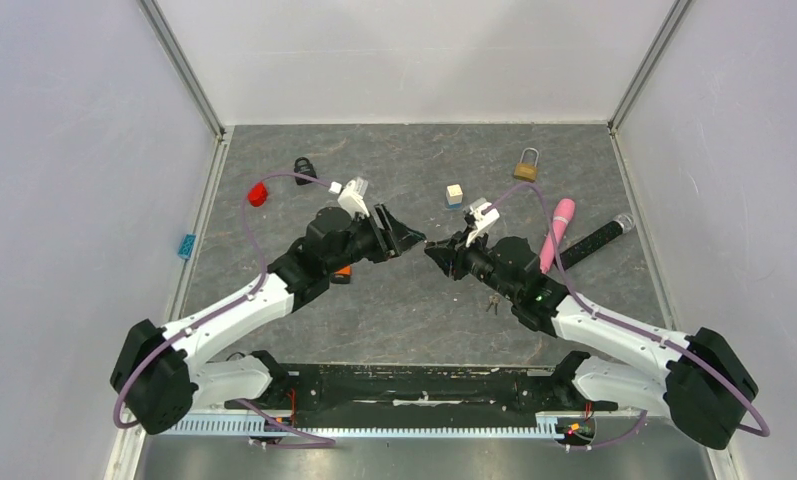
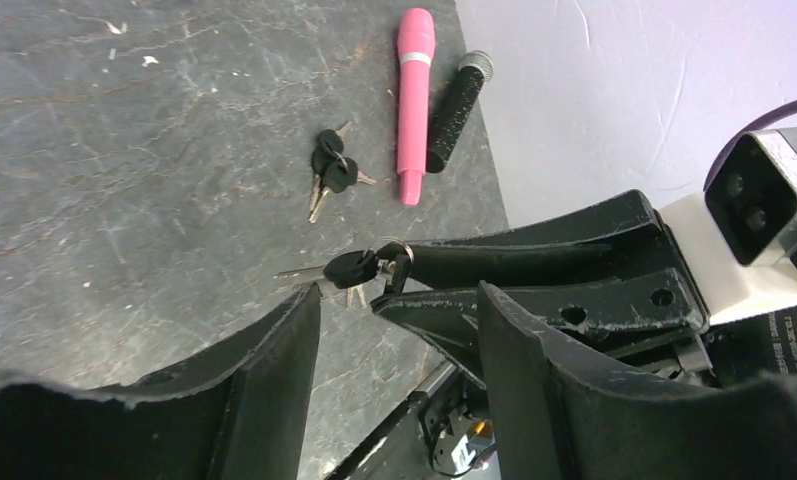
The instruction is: Unlock with the key
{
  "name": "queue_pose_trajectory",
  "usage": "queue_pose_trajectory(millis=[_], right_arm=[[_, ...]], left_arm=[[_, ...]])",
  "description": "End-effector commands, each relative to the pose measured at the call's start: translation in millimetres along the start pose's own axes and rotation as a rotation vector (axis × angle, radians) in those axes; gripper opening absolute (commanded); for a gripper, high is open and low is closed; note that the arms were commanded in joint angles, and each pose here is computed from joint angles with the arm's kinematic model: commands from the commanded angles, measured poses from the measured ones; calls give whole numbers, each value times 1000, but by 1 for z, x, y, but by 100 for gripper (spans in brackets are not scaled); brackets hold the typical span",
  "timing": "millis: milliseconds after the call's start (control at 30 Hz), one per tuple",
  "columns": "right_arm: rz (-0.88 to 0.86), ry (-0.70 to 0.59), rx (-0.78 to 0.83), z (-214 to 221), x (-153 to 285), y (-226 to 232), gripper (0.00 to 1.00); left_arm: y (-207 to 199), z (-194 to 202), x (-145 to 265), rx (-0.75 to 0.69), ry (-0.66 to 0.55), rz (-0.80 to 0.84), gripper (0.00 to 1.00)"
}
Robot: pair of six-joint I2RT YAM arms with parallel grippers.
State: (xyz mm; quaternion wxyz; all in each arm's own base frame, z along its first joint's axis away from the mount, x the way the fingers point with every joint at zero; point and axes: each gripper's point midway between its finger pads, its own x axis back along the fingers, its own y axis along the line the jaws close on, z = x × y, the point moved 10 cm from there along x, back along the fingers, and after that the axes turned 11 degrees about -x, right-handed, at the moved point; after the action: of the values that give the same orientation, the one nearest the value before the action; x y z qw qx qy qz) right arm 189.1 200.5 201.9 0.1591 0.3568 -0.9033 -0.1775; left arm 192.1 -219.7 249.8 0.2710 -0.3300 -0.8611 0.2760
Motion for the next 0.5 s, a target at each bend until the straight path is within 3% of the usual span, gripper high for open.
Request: queue_pose_trajectory(millis=[0,133,300,467], right_arm=[[6,-96,-4,-16,4,8,0],[17,-105,6,-18,9,7,0],[14,-108,9,-16,13,7,0],[11,-107,-3,-11,16,6,0]], left_arm=[[-13,-1,-15,36,-53,70,61],[-18,6,-25,34,-52,88,47],[-20,6,-29,23,-68,83,42],[-21,7,-30,11,-87,96,28]])
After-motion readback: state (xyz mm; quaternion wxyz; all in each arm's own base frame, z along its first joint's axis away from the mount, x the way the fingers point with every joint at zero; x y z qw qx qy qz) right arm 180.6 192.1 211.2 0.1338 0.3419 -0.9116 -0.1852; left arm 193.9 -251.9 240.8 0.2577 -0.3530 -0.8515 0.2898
